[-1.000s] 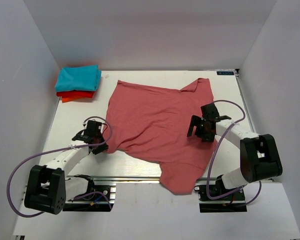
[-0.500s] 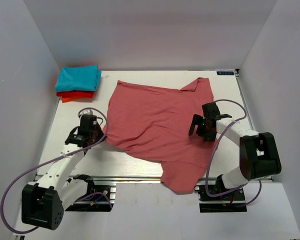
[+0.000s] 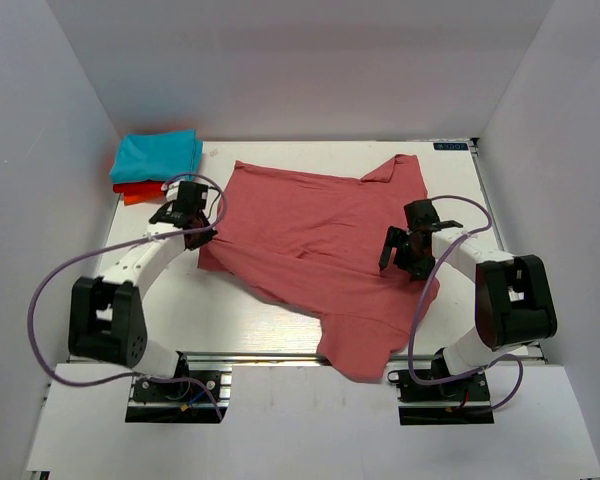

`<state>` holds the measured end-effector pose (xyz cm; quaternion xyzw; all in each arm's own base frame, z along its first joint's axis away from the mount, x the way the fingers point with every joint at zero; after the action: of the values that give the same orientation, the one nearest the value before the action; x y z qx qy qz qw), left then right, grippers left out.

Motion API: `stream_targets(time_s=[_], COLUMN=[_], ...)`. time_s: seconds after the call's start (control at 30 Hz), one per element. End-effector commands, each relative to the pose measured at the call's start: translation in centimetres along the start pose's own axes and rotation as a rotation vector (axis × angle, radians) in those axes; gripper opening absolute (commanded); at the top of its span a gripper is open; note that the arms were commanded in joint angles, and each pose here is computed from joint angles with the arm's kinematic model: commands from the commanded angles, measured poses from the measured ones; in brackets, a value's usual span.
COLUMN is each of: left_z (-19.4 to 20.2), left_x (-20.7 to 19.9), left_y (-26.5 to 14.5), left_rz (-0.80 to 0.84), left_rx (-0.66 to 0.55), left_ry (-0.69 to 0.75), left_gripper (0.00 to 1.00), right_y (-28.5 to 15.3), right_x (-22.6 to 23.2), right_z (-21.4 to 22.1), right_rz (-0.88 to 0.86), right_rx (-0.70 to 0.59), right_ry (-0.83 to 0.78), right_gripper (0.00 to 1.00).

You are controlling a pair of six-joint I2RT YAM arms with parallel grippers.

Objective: Fold and stack the t-shirts
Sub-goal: Flatten out the tshirt

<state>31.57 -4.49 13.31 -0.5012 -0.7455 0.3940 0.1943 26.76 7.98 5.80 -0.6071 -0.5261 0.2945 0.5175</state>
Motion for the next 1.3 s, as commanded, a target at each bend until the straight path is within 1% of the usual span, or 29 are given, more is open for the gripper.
stream_targets(time_s=[0.0, 0.03, 0.1, 0.13, 0.17, 0.2, 0.23, 0.27, 0.3, 0.33, 0.37, 0.4, 0.47, 0.57, 0.63, 0.7, 0.73, 0.83, 0.87, 0.93, 0.97, 1.0, 1.03, 1.07, 1.1, 1.13, 1.2, 1.23, 1.27], left_z=[-2.1, -2.1, -2.3, -2.9, -2.5, -2.4, -2.7, -2.5, -2.7, -2.4, -2.4, -2.1, -2.6, -2.0, -1.9, -1.4, -1.0, 0.3, 1.5, 1.4, 2.3, 2.5, 2.3, 2.5, 2.5, 2.7, 2.7, 2.5, 2.6], left_x=[-1.6, -2.7, -3.4, -4.2, -4.4, -4.5, -4.7, -4.7, -4.8, -4.6, -4.4, -4.1, -3.8, -2.7, -2.2, -1.9, -1.6, -1.3, -0.7, -1.5, -1.3, -1.9, -2.3, -2.5, -2.6, -2.5, -2.3, -2.4, -2.3], left_y=[1.3, 2.5, 3.5, 3.7, 4.6, 4.9, 4.8, 5.0, 4.6, 4.5, 4.1, 3.9, 2.5, 1.5, 1.3, 1.1, 1.3, 0.5, 0.7, -0.5, -0.5, -0.9, -1.1, -1.3, -1.4, -1.4, -1.3, -1.5, -1.3], left_rz=[0.036, 0.070, 0.072, 0.102, 0.103, 0.096, 0.109, 0.105, 0.121, 0.120, 0.123, 0.121, 0.127, 0.124, 0.105, 0.098, 0.092, 0.134, 0.137, 0.235, 0.259, 0.322, 0.353, 0.382, 0.391, 0.386, 0.371, 0.368, 0.364], left_rx=[-0.031, -0.011, 0.016, 0.018, 0.045, 0.057, 0.053, 0.061, 0.056, 0.058, 0.053, 0.056, 0.018, -0.010, -0.030, -0.017, -0.006, 0.010, 0.028, -0.020, -0.014, -0.017, -0.040, -0.036, -0.033, -0.025, -0.016, -0.012, -0.006], left_ry=[0.046, 0.066, 0.088, 0.115, 0.132, 0.136, 0.144, 0.146, 0.144, 0.153, 0.152, 0.153, 0.144, 0.129, 0.125, 0.120, 0.123, 0.123, 0.127, 0.110, 0.119, 0.127, 0.123, 0.124, 0.134, 0.135, 0.146, 0.146, 0.158], left_gripper=[0.02, 0.02, 0.01, 0.01, 0.04, 0.04, 0.09, 0.32, 0.52, 0.77, 1.00, 1.00, 1.00, 1.00, 1.00, 1.00, 1.00, 1.00, 1.00, 1.00, 1.00, 1.00, 1.00, 1.00, 1.00, 1.00, 1.00, 1.00, 1.00], right_y=[1.2, 1.3, 1.4, 1.5, 1.6, 1.6, 1.6, 1.6, 1.7, 1.7, 1.7, 1.7, 1.7, 1.8, 1.8, 1.6, 1.5, 1.4, 1.4, 1.6, 1.7, 1.8, 1.9, 2.1, 2.2, 2.5, 2.7, 2.9, 2.8], right_x=[-2.2, -2.1, -2.1, -2.1, -2.3, -2.2, -2.3, -2.4, -2.5, -2.5, -2.6, -2.5, -2.5, -2.5, -2.6, -3.0, -3.5, -4.3, -4.5, -4.4, -4.7, -4.6, -4.3, -4.6, -5.0, -4.8, -5.4, -5.4, -5.2], right_z=[1.2, 1.2, 1.1, 1.1, 1.1, 1.1, 1.2, 1.2, 1.4, 1.3, 1.5, 1.4, 1.4, 1.5, 1.5, 1.5, 1.4, 1.0, 0.7, -0.3, -0.7, -1.8, -2.8, -4.4, -5.0, -6.7, -8.0, -9.9, -10.6], right_rz=[0.097, 0.099, 0.099, 0.106, 0.109, 0.109, 0.116, 0.120, 0.123, 0.123, 0.124, 0.119, 0.116, 0.117, 0.123, 0.148, 0.187, 0.228, 0.235, 0.239, 0.246, 0.243, 0.242, 0.259, 0.272, 0.275, 0.272, 0.264, 0.252], right_rx=[0.069, 0.073, 0.073, 0.076, 0.078, 0.076, 0.079, 0.082, 0.086, 0.082, 0.087, 0.086, 0.091, 0.091, 0.087, 0.084, 0.071, 0.074, 0.073, 0.053, 0.051, 0.039, 0.025, -0.006, -0.013, -0.028, -0.019, -0.046, -0.054], right_ry=[-0.017, -0.018, -0.019, -0.019, -0.018, -0.015, -0.020, -0.012, -0.017, -0.014, -0.016, -0.018, -0.014, -0.017, -0.017, -0.005, -0.005, 0.021, 0.027, 0.045, 0.059, 0.055, 0.060, 0.066, 0.066, 0.057, 0.068, 0.068, 0.058], right_gripper=[0.90, 0.90, 0.90, 0.90, 0.90, 0.90, 0.90, 0.90, 0.90, 0.90, 0.90, 0.90, 0.90, 0.90, 0.90, 0.90, 0.90, 0.90, 0.90, 0.90, 0.90, 0.90, 0.90, 0.90, 0.90, 0.90, 0.90, 0.90, 0.90])
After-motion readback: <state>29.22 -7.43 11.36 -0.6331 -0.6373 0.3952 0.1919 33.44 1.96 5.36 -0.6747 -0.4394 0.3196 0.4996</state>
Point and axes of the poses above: each gripper's point midway between its finger pads, its own y axis out along the fingers, its own x axis along the line the jaws close on, z = x × y, the point moved 4 cm from there along -y, back along the fingers, and after that the axes turned 4 degrees about y, right-handed, at the moved point
